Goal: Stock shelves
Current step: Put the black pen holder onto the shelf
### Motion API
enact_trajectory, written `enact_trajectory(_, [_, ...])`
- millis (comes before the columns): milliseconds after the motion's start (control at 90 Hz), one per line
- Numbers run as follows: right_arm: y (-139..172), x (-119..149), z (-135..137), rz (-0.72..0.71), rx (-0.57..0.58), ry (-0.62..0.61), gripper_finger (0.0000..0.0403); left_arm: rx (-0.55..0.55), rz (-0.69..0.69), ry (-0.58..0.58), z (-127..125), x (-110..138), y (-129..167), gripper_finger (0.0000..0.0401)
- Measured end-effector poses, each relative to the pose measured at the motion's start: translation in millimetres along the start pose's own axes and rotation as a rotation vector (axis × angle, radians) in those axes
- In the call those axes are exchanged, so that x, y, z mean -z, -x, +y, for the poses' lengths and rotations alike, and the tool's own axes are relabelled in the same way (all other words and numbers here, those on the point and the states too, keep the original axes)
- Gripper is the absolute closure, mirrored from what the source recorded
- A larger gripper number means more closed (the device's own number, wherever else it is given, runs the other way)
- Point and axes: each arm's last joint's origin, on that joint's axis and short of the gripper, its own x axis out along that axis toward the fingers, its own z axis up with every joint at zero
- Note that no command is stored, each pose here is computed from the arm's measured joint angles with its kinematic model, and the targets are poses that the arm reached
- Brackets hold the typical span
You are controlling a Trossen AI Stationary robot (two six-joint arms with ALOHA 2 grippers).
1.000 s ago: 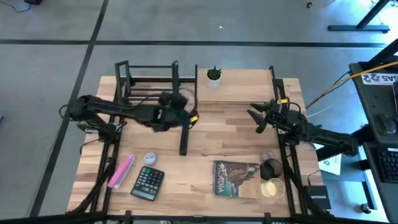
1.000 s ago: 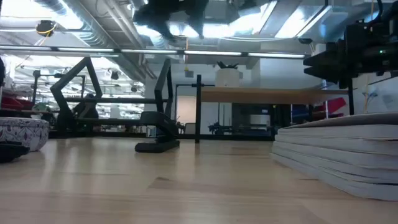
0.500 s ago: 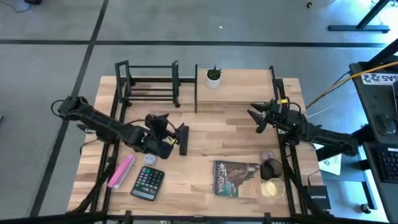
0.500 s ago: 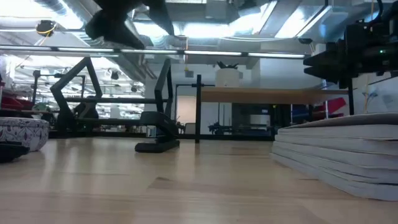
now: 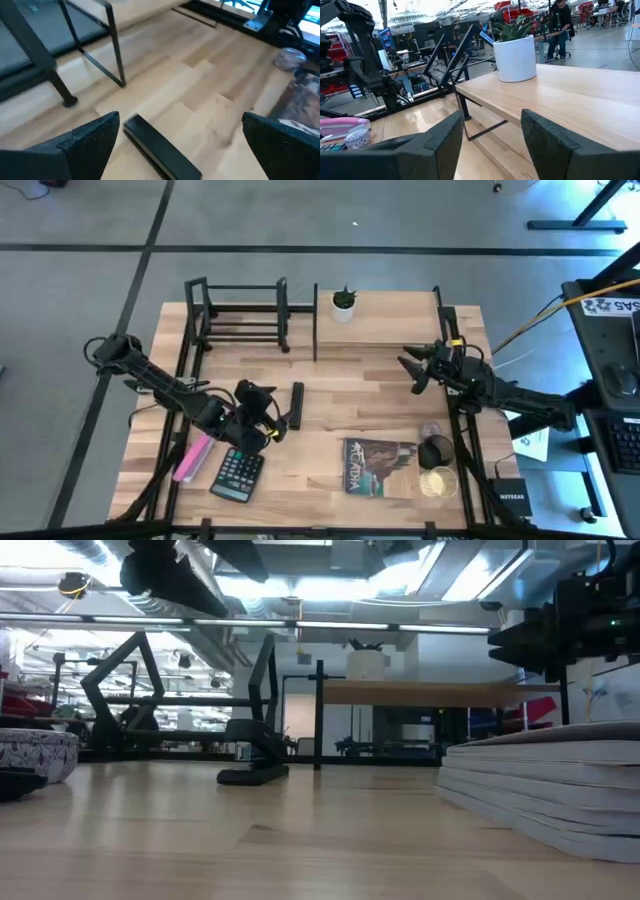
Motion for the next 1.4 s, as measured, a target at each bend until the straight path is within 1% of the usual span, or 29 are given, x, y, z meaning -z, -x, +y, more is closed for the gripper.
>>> enact_trajectory(100, [0.0, -1.0, 0.3, -0.009, -0.005, -0.021, 0.0217, 0.021, 0.036, 0.066, -0.7, 1.0, 0.0, 0.0001])
enact_trajectory(167, [0.2, -5.5, 3.0, -0.040, -0.077, -0.081, 0.0217, 0.025, 0.044, 0.101, -0.8, 1.2, 0.0, 0.0001])
enact_trajectory(211, [1.0, -10.0, 6.6, -0.069, -0.180, -0.091, 0.0217, 0.026, 0.045, 0.114, -0.9, 1.3, 0.1, 0.0001])
enact_trajectory(289, [4.2, -18.9, 14.7, -0.120, -0.422, -0.090, 0.0217, 0.021, 0.044, 0.117, -0.3, 0.6, -1.0, 0.0001])
enact_trajectory(378, [9.4, -30.4, 24.2, -0.192, -0.667, -0.103, 0.0217, 0.013, 0.040, 0.127, 0.7, -0.8, -3.1, 0.0001])
enact_trajectory(422, [11.5, -34.2, 28.9, -0.219, -0.756, -0.098, 0.0217, 0.012, 0.040, 0.143, 0.7, -0.8, -3.2, 0.0001])
enact_trajectory(467, [11.9, -35.5, 33.2, -0.230, -0.806, -0.091, 0.0217, 0.010, 0.040, 0.157, 0.9, -1.0, -3.7, 0.0001])
enact_trajectory(511, [10.6, -34.6, 37.5, -0.220, -0.825, -0.081, 0.0217, 0.009, 0.041, 0.171, 1.1, -1.3, -4.2, 0.0001])
enact_trajectory(578, [6.8, -34.4, 45.3, -0.181, -0.821, -0.066, 0.0217, 0.025, 0.067, 0.176, 0.3, -0.3, -3.6, 0.0001])
enact_trajectory(689, [-2.0, -38.4, 63.7, -0.106, -0.820, -0.030, 0.0217, 0.062, 0.104, 0.146, -2.6, 3.0, 0.5, 0.0001])
enact_trajectory(822, [-16.4, -43.5, 93.0, -0.008, -0.843, 0.038, 0.0217, 0.094, 0.091, 0.115, -7.6, 9.8, 12.8, 0.0001])
enact_trajectory(933, [-29.7, -44.0, 119.4, 0.062, -0.892, 0.109, 0.0217, 0.130, 0.087, 0.090, -11.8, 16.4, 24.7, 0.0001])
enact_trajectory(978, [-35.0, -44.2, 130.4, 0.090, -0.919, 0.119, 0.0217, 0.147, 0.092, 0.083, -13.3, 19.3, 29.7, 0.0001])
enact_trajectory(1033, [-41.1, -45.0, 144.2, 0.136, -0.950, 0.091, 0.0217, 0.168, 0.096, 0.075, -15.1, 22.7, 35.7, 0.0001])
enact_trajectory(1156, [-54.7, -45.9, 175.3, 0.278, -1.038, -0.040, 0.0217, 0.187, 0.061, 0.067, -17.6, 28.6, 47.6, 0.0001])
enact_trajectory(1222, [-62.5, -50.0, 191.7, 0.328, -1.114, -0.049, 0.0217, 0.187, 0.024, 0.074, -18.3, 30.8, 53.0, 0.0001])
enact_trajectory(1278, [-68.5, -56.3, 205.4, 0.412, -1.148, -0.045, 0.0217, 0.190, 0.002, 0.081, -18.8, 32.6, 57.5, 0.0001])
enact_trajectory(1311, [-69.7, -61.4, 213.3, 0.485, -1.147, -0.032, 0.0217, 0.193, -0.008, 0.083, -19.0, 33.6, 59.7, 0.0001])
enact_trajectory(1356, [-68.8, -68.9, 221.8, 0.603, -1.118, 0.006, 0.0217, 0.197, -0.019, 0.085, -19.3, 34.9, 62.5, 0.0001])
enact_trajectory(1400, [-65.9, -78.6, 228.9, 0.727, -1.060, 0.061, 0.0217, 0.202, -0.024, 0.090, -19.6, 36.0, 64.9, 0.0001])
